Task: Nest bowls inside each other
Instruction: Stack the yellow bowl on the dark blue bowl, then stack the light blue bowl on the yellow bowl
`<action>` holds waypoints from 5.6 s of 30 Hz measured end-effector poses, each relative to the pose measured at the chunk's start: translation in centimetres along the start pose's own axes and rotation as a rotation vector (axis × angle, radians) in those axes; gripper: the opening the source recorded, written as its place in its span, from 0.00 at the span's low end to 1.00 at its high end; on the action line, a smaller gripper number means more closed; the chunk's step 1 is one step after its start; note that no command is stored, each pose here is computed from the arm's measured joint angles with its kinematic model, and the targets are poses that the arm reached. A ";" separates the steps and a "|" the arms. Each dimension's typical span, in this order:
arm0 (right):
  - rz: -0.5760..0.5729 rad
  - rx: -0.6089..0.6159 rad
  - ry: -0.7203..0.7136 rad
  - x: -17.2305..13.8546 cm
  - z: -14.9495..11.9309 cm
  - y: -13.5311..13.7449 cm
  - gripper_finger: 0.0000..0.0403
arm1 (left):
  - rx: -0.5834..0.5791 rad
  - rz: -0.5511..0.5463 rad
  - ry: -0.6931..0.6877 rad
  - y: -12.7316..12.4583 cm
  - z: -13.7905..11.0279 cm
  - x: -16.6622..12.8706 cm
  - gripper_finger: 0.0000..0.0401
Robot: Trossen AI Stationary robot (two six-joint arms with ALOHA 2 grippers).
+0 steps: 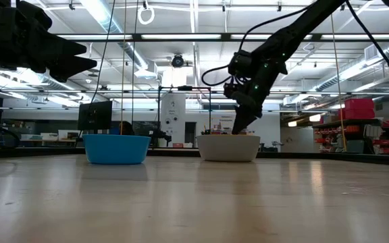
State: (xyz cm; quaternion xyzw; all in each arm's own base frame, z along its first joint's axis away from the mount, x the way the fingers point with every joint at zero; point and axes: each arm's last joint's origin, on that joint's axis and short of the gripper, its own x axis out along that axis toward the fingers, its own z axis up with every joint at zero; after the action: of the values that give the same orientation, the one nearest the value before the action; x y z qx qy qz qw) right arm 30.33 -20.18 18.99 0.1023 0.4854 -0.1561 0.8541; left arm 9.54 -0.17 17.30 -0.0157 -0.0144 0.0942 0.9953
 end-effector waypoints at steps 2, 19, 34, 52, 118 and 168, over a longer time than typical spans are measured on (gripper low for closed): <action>-0.004 -0.003 -0.022 0.0 0.2 0.0 0.00 | 0.000 0.000 0.000 0.0 0.0 0.0 0.76; 0.067 0.010 -0.092 0.0 0.8 0.2 0.28 | 0.000 0.000 0.000 0.0 0.0 0.0 0.76; 0.335 -0.266 -0.341 -1.3 3.6 13.1 0.39 | 0.015 0.012 0.071 -0.1 -0.6 0.4 0.76; 0.320 -0.287 -0.907 -14.3 -10.6 16.9 0.28 | 0.008 0.060 0.089 -0.1 -0.8 0.9 0.76; 0.401 -0.304 -1.041 -11.6 -24.6 12.2 0.19 | -0.008 0.099 0.112 0.0 -1.0 0.9 0.76; 0.476 -0.211 -0.932 -10.9 -24.6 12.5 0.23 | -0.185 0.269 0.474 1.0 -7.4 6.4 0.76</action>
State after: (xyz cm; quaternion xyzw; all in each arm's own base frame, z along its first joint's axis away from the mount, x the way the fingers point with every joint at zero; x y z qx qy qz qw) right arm 10.09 1.29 16.18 0.0430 0.0312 0.0629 0.9966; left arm 15.90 1.83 10.08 -0.1297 0.2126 0.2172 0.9438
